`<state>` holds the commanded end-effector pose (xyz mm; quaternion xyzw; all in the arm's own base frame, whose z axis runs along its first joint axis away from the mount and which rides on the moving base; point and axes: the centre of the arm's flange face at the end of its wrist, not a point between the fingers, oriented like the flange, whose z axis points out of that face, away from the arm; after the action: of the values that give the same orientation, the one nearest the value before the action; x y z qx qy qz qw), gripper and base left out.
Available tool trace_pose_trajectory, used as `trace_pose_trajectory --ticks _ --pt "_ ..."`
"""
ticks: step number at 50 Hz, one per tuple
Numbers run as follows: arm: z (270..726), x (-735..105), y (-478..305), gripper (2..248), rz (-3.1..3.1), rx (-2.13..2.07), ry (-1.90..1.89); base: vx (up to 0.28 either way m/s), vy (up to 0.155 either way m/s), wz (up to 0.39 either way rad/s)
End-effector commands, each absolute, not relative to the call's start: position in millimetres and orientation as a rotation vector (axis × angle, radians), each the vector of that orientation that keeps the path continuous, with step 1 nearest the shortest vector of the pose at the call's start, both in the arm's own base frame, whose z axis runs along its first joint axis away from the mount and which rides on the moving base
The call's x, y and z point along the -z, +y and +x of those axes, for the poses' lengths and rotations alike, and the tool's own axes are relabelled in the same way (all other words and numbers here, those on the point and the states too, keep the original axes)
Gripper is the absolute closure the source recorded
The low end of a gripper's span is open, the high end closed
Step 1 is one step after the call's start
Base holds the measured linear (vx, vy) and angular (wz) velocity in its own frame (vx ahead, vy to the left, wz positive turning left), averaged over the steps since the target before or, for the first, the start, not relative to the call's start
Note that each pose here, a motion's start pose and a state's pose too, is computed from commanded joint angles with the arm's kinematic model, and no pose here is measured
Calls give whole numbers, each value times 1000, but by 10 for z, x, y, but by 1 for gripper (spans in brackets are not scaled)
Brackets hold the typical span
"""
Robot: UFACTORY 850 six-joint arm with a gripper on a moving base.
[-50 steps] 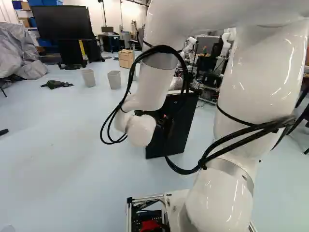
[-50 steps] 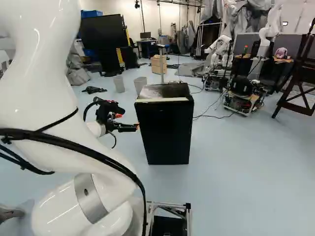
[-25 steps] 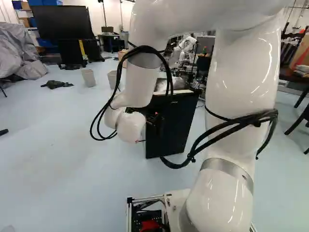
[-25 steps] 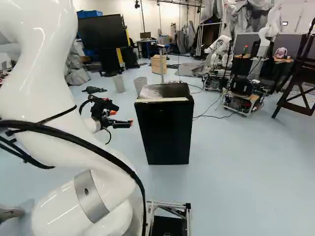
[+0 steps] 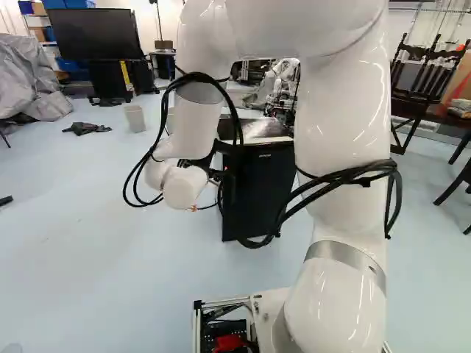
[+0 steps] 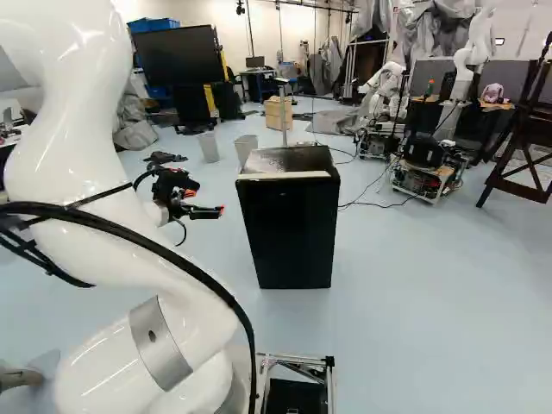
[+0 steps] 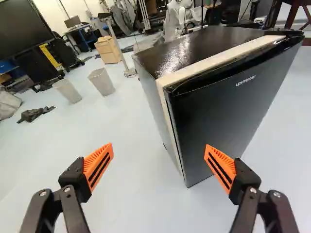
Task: Grab a drink from the fridge
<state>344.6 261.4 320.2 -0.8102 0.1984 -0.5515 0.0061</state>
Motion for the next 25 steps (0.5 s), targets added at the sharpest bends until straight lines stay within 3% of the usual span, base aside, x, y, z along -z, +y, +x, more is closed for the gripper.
trace_pose_trajectory --ticks 25 --pt "3803 -3159 2985 3 -2495 1731 722 0 0 0"
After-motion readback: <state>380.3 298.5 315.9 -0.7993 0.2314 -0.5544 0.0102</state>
